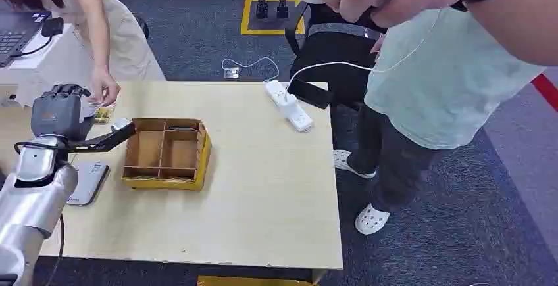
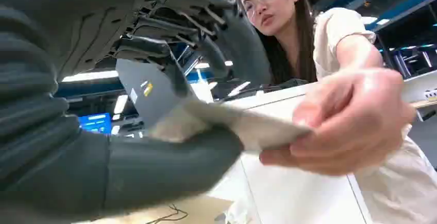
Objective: Pass the card to the sensor for recognition and then transmit it.
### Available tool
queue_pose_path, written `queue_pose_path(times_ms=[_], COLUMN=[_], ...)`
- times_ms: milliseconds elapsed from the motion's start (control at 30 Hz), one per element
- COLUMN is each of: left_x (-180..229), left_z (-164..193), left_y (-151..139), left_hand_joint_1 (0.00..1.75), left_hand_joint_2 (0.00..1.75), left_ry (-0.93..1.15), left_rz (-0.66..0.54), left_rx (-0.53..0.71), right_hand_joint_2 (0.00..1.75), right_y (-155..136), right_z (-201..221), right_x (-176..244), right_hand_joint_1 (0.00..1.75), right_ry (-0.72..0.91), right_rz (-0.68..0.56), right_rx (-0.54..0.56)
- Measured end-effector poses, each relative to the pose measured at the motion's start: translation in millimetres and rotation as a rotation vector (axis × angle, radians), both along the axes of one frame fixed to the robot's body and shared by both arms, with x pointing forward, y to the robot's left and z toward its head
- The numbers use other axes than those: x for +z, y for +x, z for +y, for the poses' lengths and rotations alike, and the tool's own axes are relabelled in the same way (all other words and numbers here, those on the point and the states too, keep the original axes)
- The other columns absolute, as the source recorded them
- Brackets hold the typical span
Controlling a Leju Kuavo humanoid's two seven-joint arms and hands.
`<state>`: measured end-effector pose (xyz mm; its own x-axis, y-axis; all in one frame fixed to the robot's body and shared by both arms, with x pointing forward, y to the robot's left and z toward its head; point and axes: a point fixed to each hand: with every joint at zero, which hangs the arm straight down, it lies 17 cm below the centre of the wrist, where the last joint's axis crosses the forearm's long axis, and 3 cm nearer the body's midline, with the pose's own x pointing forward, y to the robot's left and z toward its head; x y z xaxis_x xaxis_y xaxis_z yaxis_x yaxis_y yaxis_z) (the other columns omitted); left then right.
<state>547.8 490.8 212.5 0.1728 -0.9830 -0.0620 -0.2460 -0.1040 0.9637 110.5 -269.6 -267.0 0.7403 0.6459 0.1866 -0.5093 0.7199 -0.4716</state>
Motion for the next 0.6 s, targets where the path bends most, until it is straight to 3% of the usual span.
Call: queue_pose_path(times_ms=[600], left_x=[4.6], left_z=[-0.5], left_y=[2.7], left_hand_joint_1=[1.75], left_hand_joint_2=[1.75], left_ry=[-0.007], left_rz=[-0.015], left_rx=[-0.022], right_hand_joint_2=[0.00], right_y=[0.9], right_z=[-0.2], right_x=[0.3], right_hand_joint_1=[0.00], right_ry=[-0.002], right_rz=[-0.003], right_rx=[0.002])
